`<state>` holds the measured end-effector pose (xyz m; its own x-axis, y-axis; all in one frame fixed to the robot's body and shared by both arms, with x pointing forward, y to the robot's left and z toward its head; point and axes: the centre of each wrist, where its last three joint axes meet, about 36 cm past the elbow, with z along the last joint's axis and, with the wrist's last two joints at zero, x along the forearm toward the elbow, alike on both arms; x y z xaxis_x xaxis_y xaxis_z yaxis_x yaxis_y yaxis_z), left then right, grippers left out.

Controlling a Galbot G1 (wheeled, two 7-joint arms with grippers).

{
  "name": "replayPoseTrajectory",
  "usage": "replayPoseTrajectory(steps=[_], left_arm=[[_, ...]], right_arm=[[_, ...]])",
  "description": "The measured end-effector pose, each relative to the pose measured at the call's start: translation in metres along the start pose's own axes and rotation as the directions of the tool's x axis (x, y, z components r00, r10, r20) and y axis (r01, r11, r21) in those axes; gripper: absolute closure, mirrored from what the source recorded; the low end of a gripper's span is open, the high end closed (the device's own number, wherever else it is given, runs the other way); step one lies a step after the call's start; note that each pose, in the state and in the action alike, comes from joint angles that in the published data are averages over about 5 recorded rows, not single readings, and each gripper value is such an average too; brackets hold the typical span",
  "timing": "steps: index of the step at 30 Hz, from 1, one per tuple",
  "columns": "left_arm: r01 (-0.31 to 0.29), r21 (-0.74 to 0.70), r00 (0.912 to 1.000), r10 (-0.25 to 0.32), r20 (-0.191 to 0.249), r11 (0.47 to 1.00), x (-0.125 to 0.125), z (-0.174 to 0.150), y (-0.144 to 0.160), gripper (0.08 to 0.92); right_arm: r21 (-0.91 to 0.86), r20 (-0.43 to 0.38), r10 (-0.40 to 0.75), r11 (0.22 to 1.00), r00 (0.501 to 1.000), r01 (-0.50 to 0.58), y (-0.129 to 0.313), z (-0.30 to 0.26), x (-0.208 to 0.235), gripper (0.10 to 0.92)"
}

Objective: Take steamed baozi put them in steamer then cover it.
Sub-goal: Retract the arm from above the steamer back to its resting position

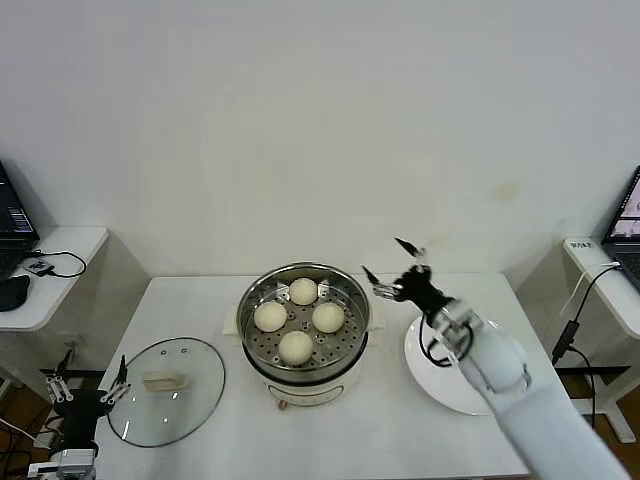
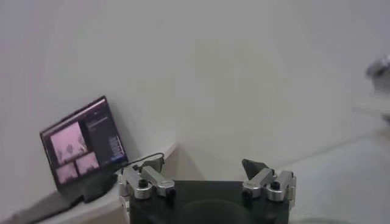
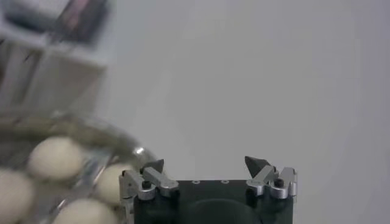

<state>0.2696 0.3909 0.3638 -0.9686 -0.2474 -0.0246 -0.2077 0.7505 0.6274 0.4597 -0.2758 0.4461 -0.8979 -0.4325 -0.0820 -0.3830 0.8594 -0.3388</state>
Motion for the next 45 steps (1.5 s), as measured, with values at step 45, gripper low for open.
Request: replayPoseTrajectory(steps=[45], left_arm=[[-0.142,-0.867,0.946,0.323,0.023,0.478,-0.02,0.072,0.016,0.177]], right_arm=[[-0.005,-0.121,0.469,0.881,0.875,-0.473,0.041,0.103,0.159,0.199]])
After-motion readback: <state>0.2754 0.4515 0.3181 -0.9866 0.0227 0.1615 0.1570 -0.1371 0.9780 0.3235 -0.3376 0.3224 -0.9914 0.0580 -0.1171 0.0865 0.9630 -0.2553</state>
